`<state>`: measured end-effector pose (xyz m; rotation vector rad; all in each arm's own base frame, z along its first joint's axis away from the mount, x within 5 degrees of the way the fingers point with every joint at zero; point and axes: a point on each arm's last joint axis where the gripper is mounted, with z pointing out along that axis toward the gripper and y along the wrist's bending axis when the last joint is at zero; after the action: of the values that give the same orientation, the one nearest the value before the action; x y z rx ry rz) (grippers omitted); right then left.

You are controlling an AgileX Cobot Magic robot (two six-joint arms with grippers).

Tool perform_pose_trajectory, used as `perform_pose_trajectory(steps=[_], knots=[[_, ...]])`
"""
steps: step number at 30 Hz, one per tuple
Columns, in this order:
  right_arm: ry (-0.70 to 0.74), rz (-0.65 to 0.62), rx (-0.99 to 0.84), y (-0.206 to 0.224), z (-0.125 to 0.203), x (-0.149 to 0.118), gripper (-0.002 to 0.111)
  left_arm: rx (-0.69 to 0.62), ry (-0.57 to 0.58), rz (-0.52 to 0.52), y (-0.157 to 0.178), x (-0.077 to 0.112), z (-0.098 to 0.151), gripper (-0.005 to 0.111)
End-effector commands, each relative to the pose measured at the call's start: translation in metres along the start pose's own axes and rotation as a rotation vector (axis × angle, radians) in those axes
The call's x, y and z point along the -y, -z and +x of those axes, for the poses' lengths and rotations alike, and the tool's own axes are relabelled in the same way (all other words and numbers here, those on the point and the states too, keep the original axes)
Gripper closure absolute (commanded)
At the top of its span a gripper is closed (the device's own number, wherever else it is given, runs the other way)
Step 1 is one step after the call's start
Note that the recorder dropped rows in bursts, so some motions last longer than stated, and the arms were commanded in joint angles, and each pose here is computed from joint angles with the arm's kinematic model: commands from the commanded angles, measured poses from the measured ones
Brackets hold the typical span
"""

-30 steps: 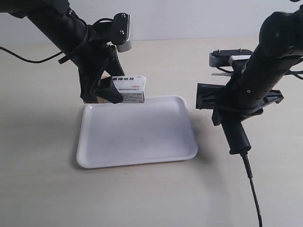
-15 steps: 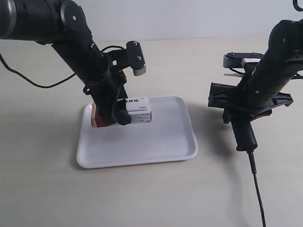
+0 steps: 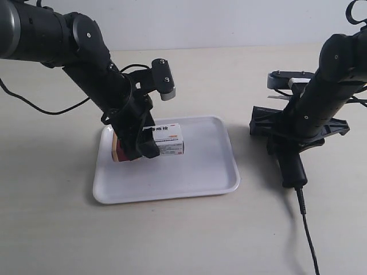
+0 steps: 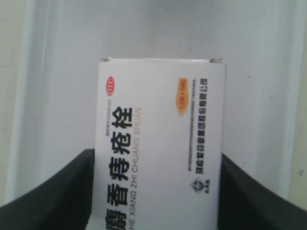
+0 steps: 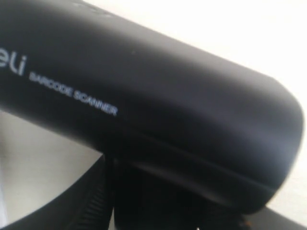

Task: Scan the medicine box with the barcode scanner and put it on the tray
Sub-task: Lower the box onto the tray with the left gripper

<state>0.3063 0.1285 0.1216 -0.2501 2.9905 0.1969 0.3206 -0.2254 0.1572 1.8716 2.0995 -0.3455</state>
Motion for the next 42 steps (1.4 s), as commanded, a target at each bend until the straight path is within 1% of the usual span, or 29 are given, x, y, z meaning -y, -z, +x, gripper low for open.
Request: perform_pose_trajectory(steps=[1, 2, 8, 10, 18, 26, 27, 32, 33, 38, 42], knots=[[0.005, -0.005, 0.028, 0.003, -0.005, 0.0, 0.106, 0.02, -0.009, -0.011, 0.001, 0.001, -0.003, 0.107], [0.005, -0.005, 0.026, 0.003, -0.005, 0.0, 0.103, 0.021, -0.01, -0.01, 0.001, 0.001, -0.003, 0.107], [0.003, -0.005, 0.024, 0.003, -0.004, 0.0, 0.074, 0.025, -0.015, -0.017, 0.001, 0.0, -0.004, 0.107], [0.003, -0.005, 0.024, 0.003, -0.004, 0.0, 0.069, 0.025, -0.015, -0.017, 0.001, 0.0, -0.004, 0.107], [0.003, -0.005, 0.024, 0.003, -0.004, 0.0, 0.06, 0.025, -0.015, -0.017, 0.001, 0.0, -0.004, 0.107], [0.003, -0.005, 0.03, 0.001, -0.005, 0.0, 0.058, 0.026, -0.016, -0.02, 0.001, 0.0, -0.004, 0.107], [0.002, -0.004, 0.024, 0.0, -0.005, 0.001, 0.056, 0.026, -0.018, -0.02, 0.001, 0.0, -0.004, 0.107], [0.0, 0.004, -0.027, -0.008, -0.001, 0.002, 0.035, 0.026, -0.021, -0.02, 0.001, 0.0, -0.004, 0.107], [0.0, 0.004, -0.031, -0.009, -0.001, 0.002, 0.033, 0.026, -0.024, -0.02, 0.001, 0.0, -0.004, 0.107], [-0.011, 0.002, -0.031, -0.003, 0.0, 0.001, 0.032, 0.027, -0.034, -0.02, 0.001, 0.0, -0.004, 0.107], [-0.022, -0.004, -0.021, 0.011, 0.001, 0.0, 0.032, 0.031, -0.035, -0.023, 0.001, 0.0, -0.004, 0.107]])
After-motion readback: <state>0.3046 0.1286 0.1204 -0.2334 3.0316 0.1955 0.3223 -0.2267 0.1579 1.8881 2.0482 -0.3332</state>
